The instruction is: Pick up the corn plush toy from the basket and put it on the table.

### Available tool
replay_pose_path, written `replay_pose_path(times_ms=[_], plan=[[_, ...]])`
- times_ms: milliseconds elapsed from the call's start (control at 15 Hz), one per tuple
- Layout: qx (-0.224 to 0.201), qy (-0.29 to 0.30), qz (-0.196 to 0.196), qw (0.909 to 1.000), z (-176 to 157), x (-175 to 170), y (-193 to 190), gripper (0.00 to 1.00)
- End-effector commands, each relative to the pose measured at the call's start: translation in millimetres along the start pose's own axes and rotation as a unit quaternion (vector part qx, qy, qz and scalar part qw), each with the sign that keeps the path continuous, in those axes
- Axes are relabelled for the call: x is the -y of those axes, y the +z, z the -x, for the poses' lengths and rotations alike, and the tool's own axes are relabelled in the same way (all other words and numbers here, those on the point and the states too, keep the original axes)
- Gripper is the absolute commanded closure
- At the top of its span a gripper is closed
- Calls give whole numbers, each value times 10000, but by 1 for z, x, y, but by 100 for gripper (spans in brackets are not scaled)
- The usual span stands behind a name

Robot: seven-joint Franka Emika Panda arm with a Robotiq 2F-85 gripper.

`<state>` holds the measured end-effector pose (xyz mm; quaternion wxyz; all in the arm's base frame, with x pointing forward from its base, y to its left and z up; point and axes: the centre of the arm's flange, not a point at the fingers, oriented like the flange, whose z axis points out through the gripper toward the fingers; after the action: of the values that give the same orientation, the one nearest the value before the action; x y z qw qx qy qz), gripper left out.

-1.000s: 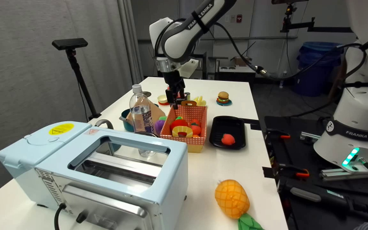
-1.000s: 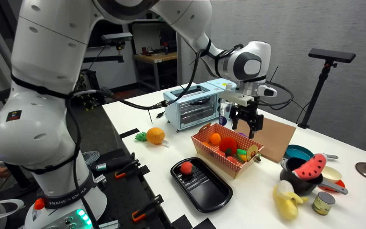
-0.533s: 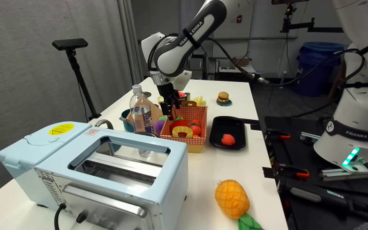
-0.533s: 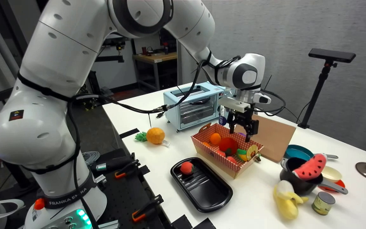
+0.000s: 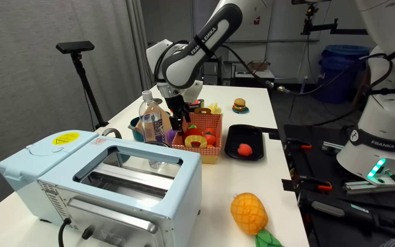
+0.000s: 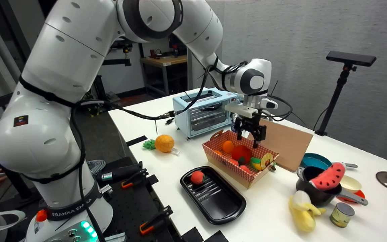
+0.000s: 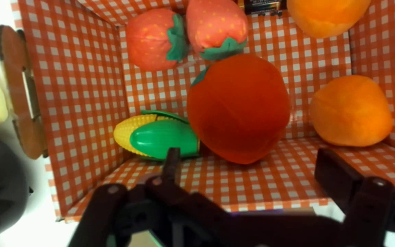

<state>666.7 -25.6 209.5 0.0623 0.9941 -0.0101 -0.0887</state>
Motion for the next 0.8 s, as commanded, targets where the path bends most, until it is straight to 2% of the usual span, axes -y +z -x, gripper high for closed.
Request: replay_pose_path(times_ms=[0, 333, 667, 733], plan=[[60, 235, -22, 9997, -8, -23, 19, 0], [179, 523, -58, 9985, -3, -52, 42, 0], [215, 735, -26, 9971, -2, -68, 44, 0], [206, 806, -45, 9965, -2, -69, 44, 25]])
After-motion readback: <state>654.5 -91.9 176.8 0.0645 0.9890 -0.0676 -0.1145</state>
